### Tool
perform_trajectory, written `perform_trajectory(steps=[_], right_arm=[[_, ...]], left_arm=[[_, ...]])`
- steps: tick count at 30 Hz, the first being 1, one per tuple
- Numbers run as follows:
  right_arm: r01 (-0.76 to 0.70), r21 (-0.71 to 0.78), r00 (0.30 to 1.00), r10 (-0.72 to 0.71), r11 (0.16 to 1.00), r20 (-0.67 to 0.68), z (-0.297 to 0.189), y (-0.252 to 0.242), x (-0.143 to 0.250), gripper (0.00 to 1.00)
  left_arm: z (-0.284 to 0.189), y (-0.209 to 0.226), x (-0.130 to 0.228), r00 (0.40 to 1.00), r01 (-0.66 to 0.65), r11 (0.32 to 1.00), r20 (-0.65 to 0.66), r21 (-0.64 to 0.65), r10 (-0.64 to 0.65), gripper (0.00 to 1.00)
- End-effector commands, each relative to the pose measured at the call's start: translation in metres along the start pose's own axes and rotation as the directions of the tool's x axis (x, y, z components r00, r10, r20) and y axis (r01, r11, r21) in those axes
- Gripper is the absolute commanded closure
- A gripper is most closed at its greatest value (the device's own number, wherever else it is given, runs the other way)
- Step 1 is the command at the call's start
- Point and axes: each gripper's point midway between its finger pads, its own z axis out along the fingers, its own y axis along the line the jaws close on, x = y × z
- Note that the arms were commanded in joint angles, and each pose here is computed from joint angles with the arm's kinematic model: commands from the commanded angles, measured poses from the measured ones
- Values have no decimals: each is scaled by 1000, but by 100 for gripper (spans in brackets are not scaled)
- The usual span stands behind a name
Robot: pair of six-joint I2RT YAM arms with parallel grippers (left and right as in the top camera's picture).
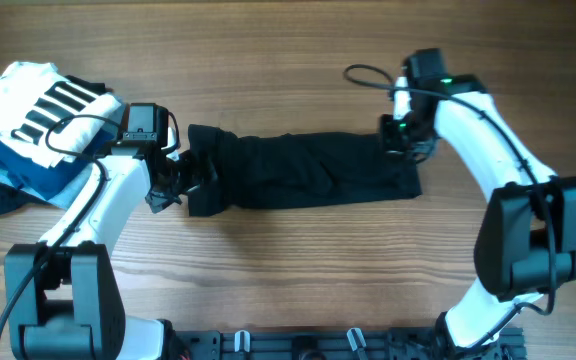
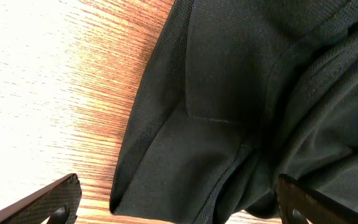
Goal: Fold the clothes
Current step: 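Straighten the folded strip ends with both grippers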
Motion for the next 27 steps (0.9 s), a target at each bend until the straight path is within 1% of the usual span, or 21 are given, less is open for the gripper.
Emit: perform_trajectory(steps=[1, 4, 6, 8, 9, 10, 11, 12, 13, 14, 15, 17, 18, 19, 20, 22, 25, 27], right_arm=[[-31, -28, 1000, 31, 999, 3, 6, 30, 0, 96], [-28, -28, 999, 28, 999, -35, 19, 39, 8, 96], [-20, -83, 998, 15, 996, -61, 23, 52, 12, 96], [-10, -125, 998, 3, 992, -58, 22, 61, 11, 96], [-7, -154, 999, -1, 988, -54, 22, 67, 10, 94], [0, -202, 998, -11, 979, -54, 20, 76, 9, 85], [35, -252, 997, -51, 967, -57, 18, 85, 11, 81], [167, -381, 978, -201, 909, -50, 11, 104, 21, 71], [222, -442, 963, -266, 869, -39, 6, 113, 27, 65], [248, -480, 954, -299, 842, -33, 3, 118, 31, 64], [255, -481, 951, -308, 839, -34, 3, 118, 33, 68], [251, -465, 955, -295, 849, -23, 0, 112, 28, 73], [240, -419, 962, -271, 876, -17, -1, 102, 23, 73], [174, -315, 982, -189, 933, -17, -1, 83, 14, 74], [111, -214, 994, -113, 971, 4, -5, 62, 5, 74], [-10, -32, 998, 12, 999, 61, -14, 29, -6, 74], [12, -30, 1000, -11, 999, 19, -7, 32, 5, 75], [51, -72, 998, -53, 996, -18, 3, 44, 18, 76]], left_arm=[[-8, -5, -5, 1000, -21, 1000, 18, 21, 21, 0], [-8, -4, -4, 1000, -20, 1000, 12, 19, 20, 0], [-8, -4, -3, 1000, -22, 1000, 9, 17, 22, 0], [-8, -4, -3, 1000, -22, 1000, 9, 16, 22, 0], [-8, -4, -3, 1000, -22, 1000, 8, 17, 22, 0], [-8, -4, -3, 1000, -22, 1000, 9, 16, 22, 0], [-8, -4, -3, 1000, -22, 1000, 8, 16, 22, 0], [-8, -4, -3, 1000, -22, 1000, 9, 16, 22, 0], [-8, -4, -3, 1000, -22, 1000, 9, 16, 22, 0], [-8, -4, -3, 1000, -22, 1000, 9, 16, 22, 0], [-8, -4, -3, 1000, -22, 1000, 9, 16, 22, 0], [-8, -4, -3, 1000, -22, 1000, 9, 16, 22, 0], [-8, -4, -3, 1000, -22, 1000, 8, 16, 22, 0], [-8, -4, -3, 1000, -22, 1000, 8, 16, 22, 0], [-8, -4, -3, 1000, -22, 1000, 8, 16, 22, 0], [-8, -4, -3, 1000, -22, 1000, 8, 16, 22, 0], [-8, -4, -3, 1000, -22, 1000, 8, 16, 22, 0], [-8, -4, -3, 1000, -22, 1000, 8, 16, 22, 0]])
